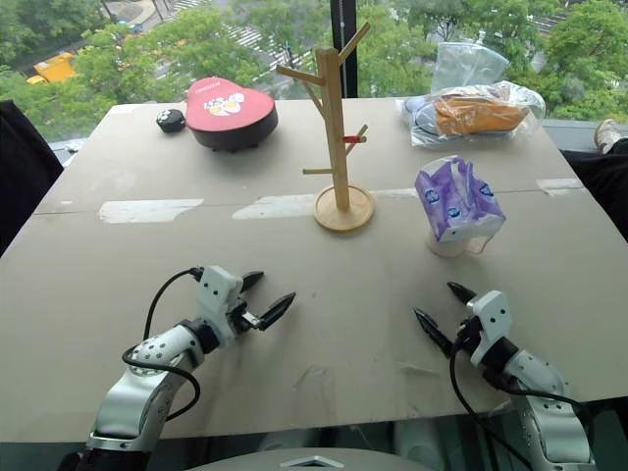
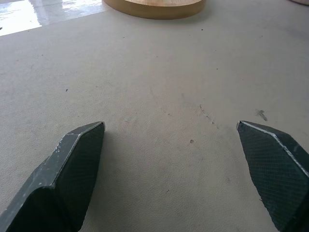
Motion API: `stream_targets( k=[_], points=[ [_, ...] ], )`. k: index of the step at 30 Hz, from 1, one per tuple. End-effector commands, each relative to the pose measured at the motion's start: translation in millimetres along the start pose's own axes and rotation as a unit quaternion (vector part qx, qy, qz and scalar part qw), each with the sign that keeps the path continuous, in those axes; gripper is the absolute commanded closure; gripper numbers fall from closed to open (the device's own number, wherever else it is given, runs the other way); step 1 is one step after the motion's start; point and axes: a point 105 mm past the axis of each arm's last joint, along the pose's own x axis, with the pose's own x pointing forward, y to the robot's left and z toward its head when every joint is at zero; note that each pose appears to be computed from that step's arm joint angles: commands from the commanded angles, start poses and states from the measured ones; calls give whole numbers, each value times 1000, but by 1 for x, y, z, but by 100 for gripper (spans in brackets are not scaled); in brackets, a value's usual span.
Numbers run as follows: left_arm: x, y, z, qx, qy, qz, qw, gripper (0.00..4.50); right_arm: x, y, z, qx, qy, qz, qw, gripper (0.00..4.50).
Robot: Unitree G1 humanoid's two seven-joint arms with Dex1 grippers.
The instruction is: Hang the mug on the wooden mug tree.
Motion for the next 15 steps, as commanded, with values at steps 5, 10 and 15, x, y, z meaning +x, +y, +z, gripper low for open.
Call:
stream_targets(
  k=[5,10,15],
  points=[
    [1,-29,-5,-20,12,-76,997,0,-7,-14,5,-14,-2,-37,999,5],
    [2,-50,29,-9,-30,-160,987,0,-11,-15,32,-10,-40,-27,999,5],
    [3,-68,80,-1,-87,-250,964,0,-33,-55,70,-16,-80,-85,993,5]
  ],
)
